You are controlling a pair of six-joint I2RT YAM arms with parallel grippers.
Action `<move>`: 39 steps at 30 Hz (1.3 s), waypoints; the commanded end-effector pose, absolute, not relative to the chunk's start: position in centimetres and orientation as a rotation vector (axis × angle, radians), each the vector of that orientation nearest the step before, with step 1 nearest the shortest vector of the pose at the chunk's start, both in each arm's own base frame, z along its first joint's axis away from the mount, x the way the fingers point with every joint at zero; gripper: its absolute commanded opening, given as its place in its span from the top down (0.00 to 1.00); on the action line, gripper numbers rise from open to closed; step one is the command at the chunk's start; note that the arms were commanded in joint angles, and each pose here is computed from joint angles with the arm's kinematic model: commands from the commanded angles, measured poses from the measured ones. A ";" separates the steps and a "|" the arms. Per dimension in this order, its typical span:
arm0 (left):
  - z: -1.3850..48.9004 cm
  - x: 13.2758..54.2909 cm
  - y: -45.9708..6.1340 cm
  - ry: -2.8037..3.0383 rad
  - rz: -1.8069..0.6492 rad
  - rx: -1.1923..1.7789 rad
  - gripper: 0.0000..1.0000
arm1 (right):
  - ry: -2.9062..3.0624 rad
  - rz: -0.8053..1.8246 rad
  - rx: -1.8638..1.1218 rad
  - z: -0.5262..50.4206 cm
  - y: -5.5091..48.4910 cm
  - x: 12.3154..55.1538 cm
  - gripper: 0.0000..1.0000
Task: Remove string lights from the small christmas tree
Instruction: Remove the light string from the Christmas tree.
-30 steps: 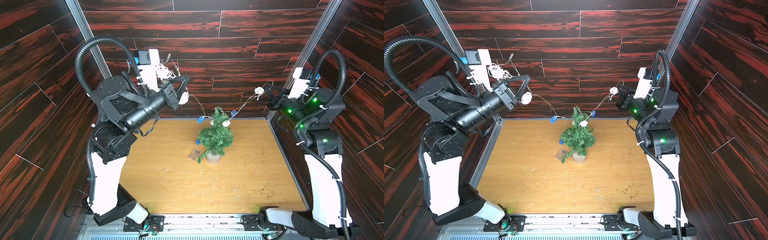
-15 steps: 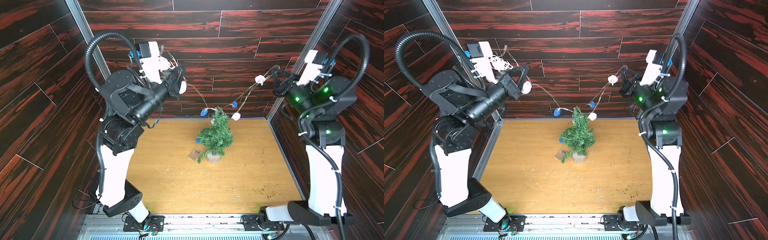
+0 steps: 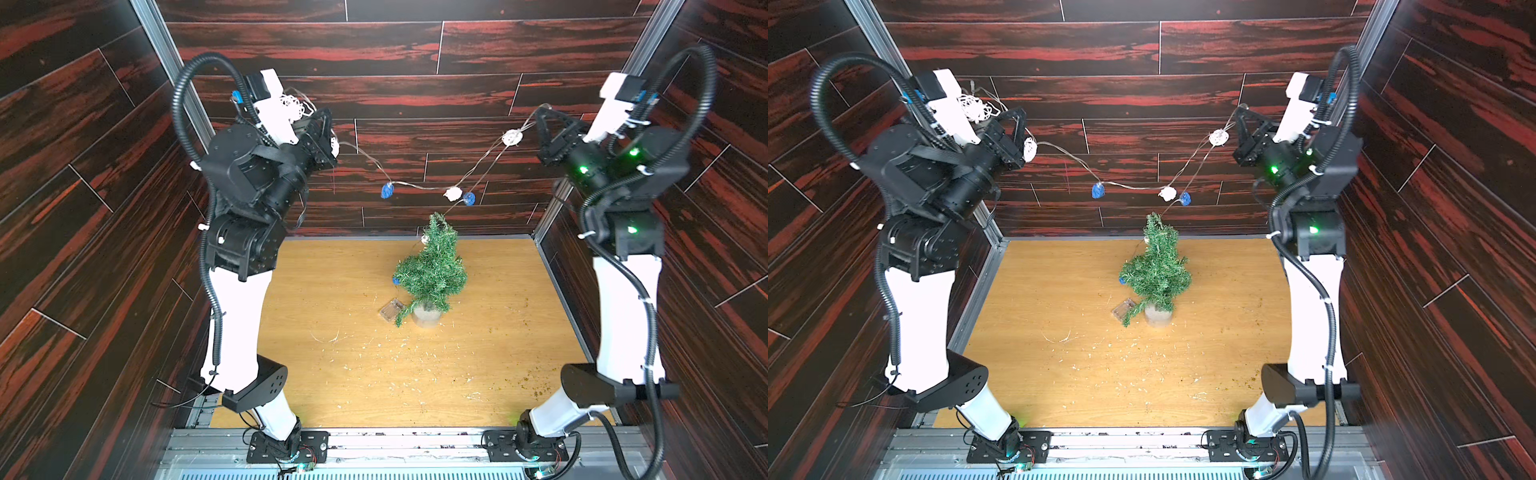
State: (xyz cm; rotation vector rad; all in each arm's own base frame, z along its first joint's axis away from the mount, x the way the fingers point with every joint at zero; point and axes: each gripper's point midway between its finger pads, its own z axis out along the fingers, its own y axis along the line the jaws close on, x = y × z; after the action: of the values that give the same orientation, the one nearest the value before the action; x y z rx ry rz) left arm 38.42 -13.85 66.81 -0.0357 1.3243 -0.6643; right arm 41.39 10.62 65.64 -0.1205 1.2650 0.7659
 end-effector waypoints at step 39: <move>47.3 48.7 -25.3 1.464 -1.172 0.295 0.70 | 1.408 1.269 -0.319 53.6 30.5 51.5 1.00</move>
State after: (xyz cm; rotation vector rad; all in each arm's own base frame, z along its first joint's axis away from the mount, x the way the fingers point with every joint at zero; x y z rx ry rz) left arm 49.08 -24.30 46.03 0.2314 1.5122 -1.1297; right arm 50.01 29.92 55.55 -0.3431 1.3726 1.2713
